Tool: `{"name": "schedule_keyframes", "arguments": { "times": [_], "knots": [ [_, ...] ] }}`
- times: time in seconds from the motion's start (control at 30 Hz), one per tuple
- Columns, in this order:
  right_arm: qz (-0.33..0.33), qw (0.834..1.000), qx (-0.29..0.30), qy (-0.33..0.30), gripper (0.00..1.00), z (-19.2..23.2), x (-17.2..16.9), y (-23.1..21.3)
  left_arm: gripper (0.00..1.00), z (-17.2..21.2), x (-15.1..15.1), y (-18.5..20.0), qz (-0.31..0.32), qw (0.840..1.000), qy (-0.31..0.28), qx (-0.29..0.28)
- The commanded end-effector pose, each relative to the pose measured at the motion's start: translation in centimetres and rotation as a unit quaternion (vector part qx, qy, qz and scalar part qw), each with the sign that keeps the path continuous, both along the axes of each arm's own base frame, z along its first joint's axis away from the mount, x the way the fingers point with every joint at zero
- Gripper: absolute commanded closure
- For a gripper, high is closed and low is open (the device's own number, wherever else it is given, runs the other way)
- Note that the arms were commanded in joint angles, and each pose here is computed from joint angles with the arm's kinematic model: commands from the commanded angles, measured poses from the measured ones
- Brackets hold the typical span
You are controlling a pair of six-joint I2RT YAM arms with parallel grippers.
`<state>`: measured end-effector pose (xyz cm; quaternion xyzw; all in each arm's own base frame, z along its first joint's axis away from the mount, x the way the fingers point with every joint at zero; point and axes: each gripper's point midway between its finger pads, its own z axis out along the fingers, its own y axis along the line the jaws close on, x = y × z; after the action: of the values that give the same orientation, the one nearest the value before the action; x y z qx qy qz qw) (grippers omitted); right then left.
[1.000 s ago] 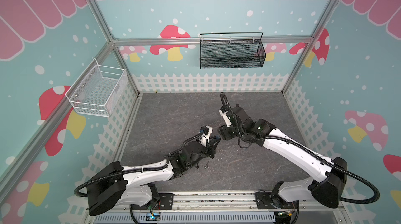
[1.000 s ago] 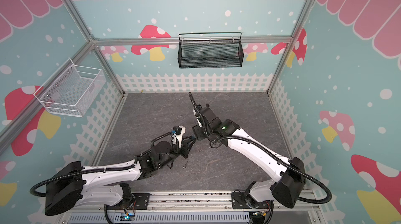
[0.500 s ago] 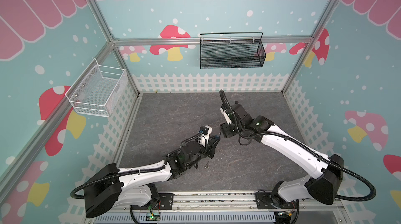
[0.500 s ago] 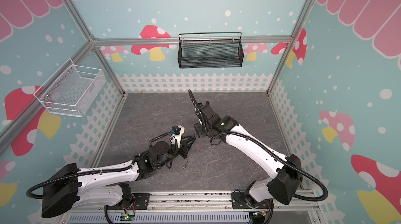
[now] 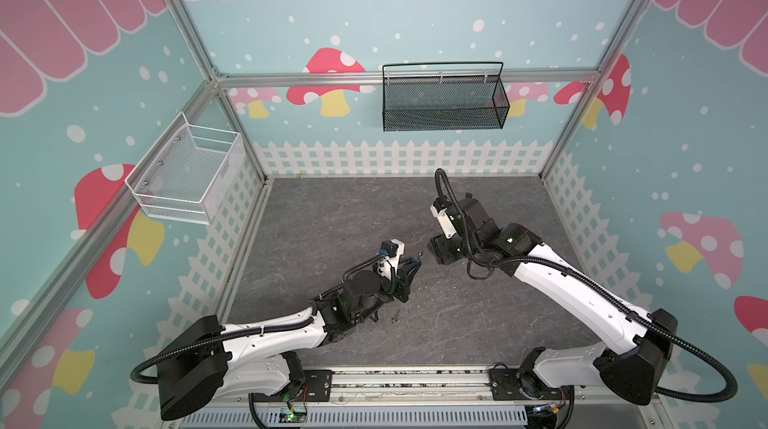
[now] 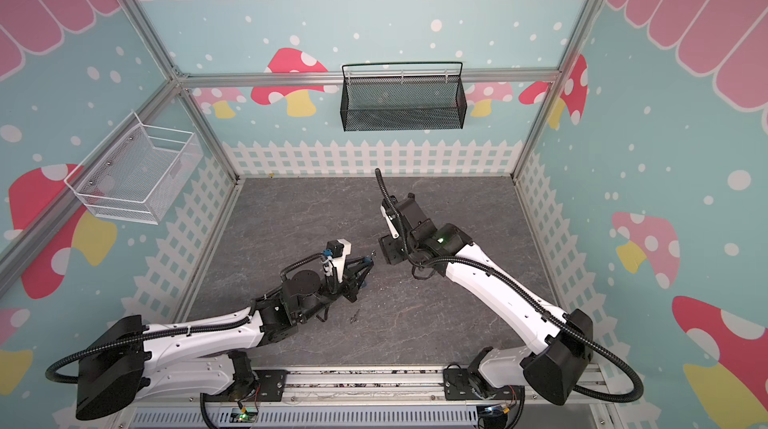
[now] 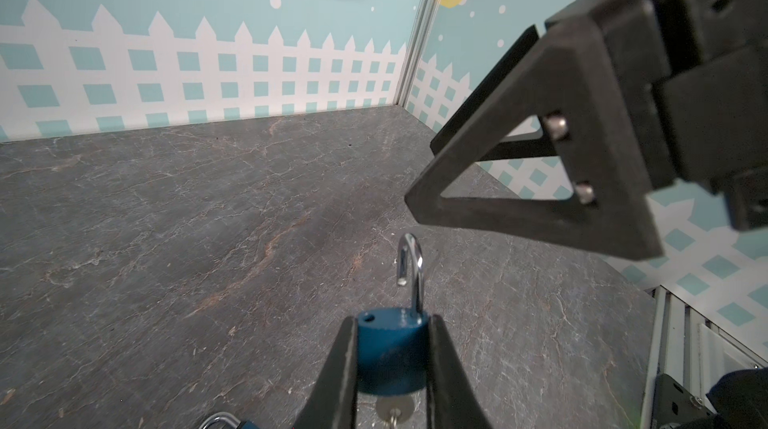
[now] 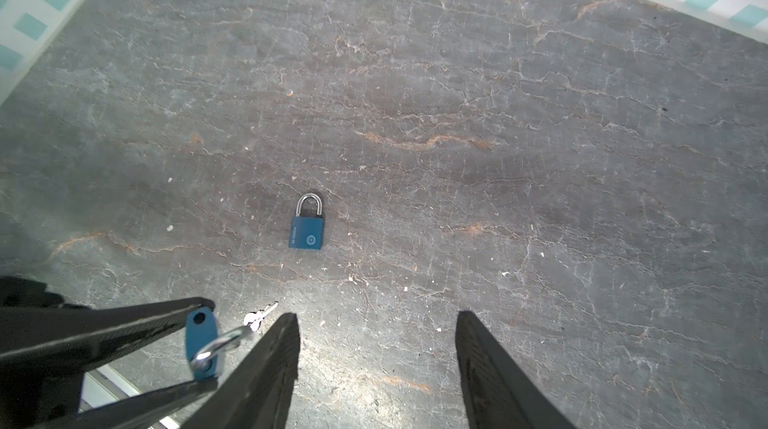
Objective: Unlock with the key
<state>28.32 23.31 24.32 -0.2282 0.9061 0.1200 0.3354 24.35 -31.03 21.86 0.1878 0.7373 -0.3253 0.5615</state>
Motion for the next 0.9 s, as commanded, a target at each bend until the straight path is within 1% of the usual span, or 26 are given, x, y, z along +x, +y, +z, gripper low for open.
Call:
{"name": "schedule_keyframes", "arguments": {
  "times": [0.0, 0.13, 0.27, 0.33, 0.4, 0.47, 0.57, 0.63, 0.77, 0.87],
  "knots": [
    [0.033, 0.999, 0.022, 0.003, 0.36, 0.7, -0.3, 1.4, 1.00, 1.6, -0.2, -0.9, -0.020, 1.000, -0.019, -0.006],
    [0.045, 0.999, 0.023, 0.010, 0.36, 0.1, 0.0, 2.1, 1.00, 1.8, -0.2, -1.4, -0.029, 0.999, -0.020, -0.002],
    [0.035, 0.999, 0.010, 0.015, 0.36, -0.7, 0.3, 1.6, 1.00, 2.0, -0.1, -1.4, -0.026, 0.999, -0.022, -0.003],
    [0.032, 0.999, 0.013, 0.018, 0.36, -0.8, 0.3, 1.2, 1.00, 2.2, -0.1, -1.3, -0.025, 0.999, -0.025, -0.005],
    [0.026, 0.999, 0.016, 0.013, 0.36, -0.1, 0.5, 0.7, 1.00, 2.2, -0.1, -1.4, -0.027, 0.999, -0.025, -0.003],
    [0.025, 0.999, 0.029, -0.006, 0.36, 1.9, 0.6, 0.6, 1.00, 1.9, -0.1, -1.4, -0.026, 0.999, -0.023, 0.002],
    [0.044, 0.998, 0.048, -0.015, 0.34, 3.3, 0.2, 1.2, 1.00, 1.6, 0.0, -1.4, -0.024, 0.999, -0.021, 0.005],
    [0.061, 0.997, 0.048, 0.001, 0.34, 2.3, 0.0, 1.8, 1.00, 1.6, 0.1, -1.5, -0.024, 0.999, -0.021, 0.003],
    [0.072, 0.996, 0.047, 0.024, 0.34, 0.7, -0.1, 2.5, 1.00, 1.7, 0.3, -1.8, -0.022, 1.000, -0.021, 0.004],
    [0.063, 0.997, 0.033, 0.024, 0.34, 0.1, 0.2, 2.2, 1.00, 1.7, 0.5, -1.7, -0.017, 1.000, -0.020, 0.006]
  ]
}}
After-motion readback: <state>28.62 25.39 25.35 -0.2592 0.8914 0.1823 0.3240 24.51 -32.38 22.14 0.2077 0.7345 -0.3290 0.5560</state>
